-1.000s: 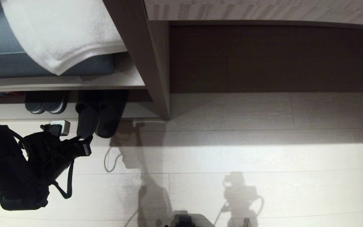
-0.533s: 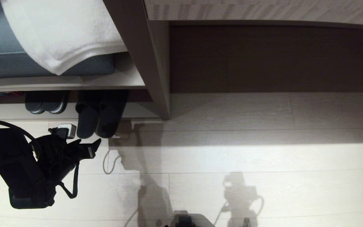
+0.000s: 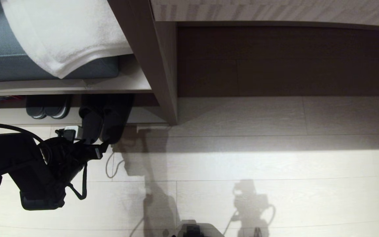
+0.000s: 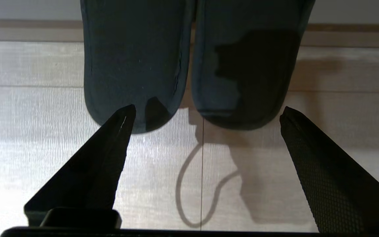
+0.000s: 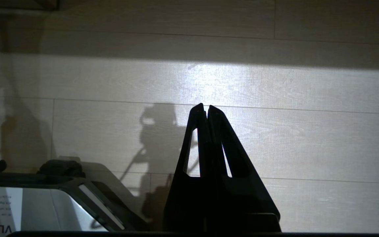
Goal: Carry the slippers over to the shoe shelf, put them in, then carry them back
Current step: Pick up the slippers in the shoe cabinet
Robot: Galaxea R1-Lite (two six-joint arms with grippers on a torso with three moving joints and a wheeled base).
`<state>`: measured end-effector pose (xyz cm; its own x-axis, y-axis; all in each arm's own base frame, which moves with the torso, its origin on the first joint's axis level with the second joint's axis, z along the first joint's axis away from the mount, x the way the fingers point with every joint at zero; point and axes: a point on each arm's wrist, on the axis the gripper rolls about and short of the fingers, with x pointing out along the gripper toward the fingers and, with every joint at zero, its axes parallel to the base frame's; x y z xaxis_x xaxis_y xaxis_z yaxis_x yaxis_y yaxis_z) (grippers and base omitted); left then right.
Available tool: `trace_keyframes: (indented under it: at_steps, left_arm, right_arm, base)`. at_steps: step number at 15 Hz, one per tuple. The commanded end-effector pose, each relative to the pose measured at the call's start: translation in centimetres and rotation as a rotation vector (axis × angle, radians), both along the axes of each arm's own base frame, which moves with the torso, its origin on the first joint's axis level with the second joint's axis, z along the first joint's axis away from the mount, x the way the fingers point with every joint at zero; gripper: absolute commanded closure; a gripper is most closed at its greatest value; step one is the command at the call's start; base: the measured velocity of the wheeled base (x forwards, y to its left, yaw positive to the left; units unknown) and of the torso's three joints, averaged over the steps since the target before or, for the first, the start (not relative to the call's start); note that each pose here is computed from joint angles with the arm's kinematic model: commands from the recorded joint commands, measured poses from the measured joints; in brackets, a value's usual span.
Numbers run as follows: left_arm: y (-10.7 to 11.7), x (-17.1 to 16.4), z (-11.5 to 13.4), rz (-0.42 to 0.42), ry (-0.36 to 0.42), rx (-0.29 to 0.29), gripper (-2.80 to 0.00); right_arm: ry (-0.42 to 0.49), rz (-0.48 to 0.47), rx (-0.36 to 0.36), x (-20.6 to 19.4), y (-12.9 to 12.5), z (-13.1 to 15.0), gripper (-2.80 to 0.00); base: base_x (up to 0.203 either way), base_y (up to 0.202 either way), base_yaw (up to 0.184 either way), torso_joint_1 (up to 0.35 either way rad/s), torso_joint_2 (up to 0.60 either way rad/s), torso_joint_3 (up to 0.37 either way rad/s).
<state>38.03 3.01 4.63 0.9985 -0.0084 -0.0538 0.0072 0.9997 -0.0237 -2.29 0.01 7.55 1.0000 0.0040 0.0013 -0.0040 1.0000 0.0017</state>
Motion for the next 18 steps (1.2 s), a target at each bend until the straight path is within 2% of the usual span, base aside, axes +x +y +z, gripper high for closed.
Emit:
trace_keyframes:
  at_steps: [1,6,11,18]
  left_arm:
    - [0.1,1.1,0.6,-0.002,-0.045,0.003,-2.80]
    - [0.3,2.0,0.5,-0.006,-0.059,0.009,-2.80]
    - [0.2,3.3,-0.2,-0.057,-0.046,0.014,-2.80]
    - [0.5,4.6,1.3,-0.053,-0.116,0.020,-2.80]
  right_arm:
    - [0.000,0.002,0.000,0.0,0.0,0.0,0.00]
    - [0.000,0.001,0.000,0.0,0.0,0.0,0.00]
    - [0.000,0.001,0.000,0.0,0.0,0.0,0.00]
    - [0.000,0.002,0.000,0.0,0.0,0.0,0.00]
  base:
    - [0.000,0.000,0.000,0.000,0.00,0.000]
    - [0.000,0.000,0.000,0.000,0.00,0.000]
    - [0.000,0.000,0.000,0.000,0.00,0.000]
    - [0.000,0.000,0.000,0.000,0.00,0.000]
